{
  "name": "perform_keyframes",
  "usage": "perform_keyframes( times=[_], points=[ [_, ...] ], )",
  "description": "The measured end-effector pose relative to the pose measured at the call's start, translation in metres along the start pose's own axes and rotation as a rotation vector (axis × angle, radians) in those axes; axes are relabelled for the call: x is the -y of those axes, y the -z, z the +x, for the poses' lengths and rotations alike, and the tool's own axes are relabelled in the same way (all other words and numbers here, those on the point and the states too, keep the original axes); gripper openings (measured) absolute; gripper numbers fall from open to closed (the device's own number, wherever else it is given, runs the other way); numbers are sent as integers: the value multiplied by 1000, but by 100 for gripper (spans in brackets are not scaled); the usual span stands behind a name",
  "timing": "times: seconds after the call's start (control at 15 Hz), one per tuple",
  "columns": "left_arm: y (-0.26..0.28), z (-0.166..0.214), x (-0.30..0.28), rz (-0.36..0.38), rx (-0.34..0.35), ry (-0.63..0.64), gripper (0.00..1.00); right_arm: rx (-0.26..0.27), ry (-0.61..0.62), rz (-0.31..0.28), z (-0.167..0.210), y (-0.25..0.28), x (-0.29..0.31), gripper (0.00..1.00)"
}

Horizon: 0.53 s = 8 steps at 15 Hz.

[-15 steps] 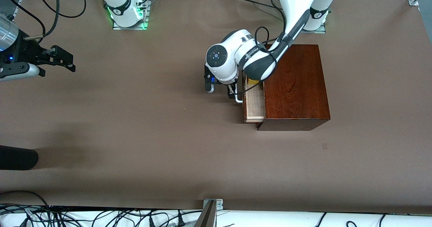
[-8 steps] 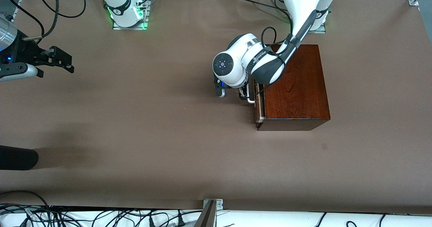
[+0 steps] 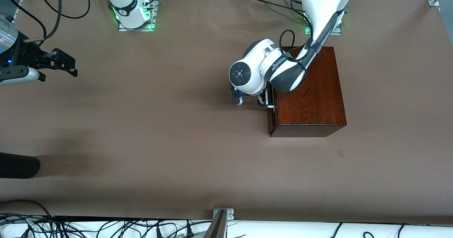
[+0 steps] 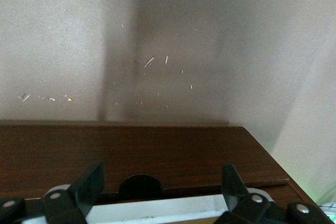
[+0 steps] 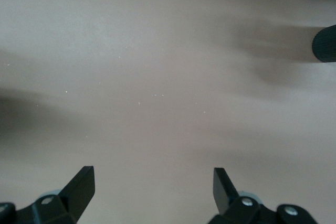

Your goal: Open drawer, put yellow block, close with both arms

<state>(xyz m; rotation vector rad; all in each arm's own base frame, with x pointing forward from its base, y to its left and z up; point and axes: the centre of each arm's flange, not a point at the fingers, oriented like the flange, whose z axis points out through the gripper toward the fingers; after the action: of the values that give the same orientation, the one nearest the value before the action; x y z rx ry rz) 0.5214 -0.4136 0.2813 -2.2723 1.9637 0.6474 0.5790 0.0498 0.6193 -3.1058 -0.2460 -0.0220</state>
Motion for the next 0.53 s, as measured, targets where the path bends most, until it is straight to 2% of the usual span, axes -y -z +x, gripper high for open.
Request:
perform_keyframes(
  times=[0.27, 0.53],
  points=[
    [7, -2, -1, 8, -10, 13, 100, 0, 0, 0, 0, 0, 0, 100],
    [74, -22, -24, -6, -134, 164, 100, -3, 0, 0, 0, 0, 0, 100]
  ],
)
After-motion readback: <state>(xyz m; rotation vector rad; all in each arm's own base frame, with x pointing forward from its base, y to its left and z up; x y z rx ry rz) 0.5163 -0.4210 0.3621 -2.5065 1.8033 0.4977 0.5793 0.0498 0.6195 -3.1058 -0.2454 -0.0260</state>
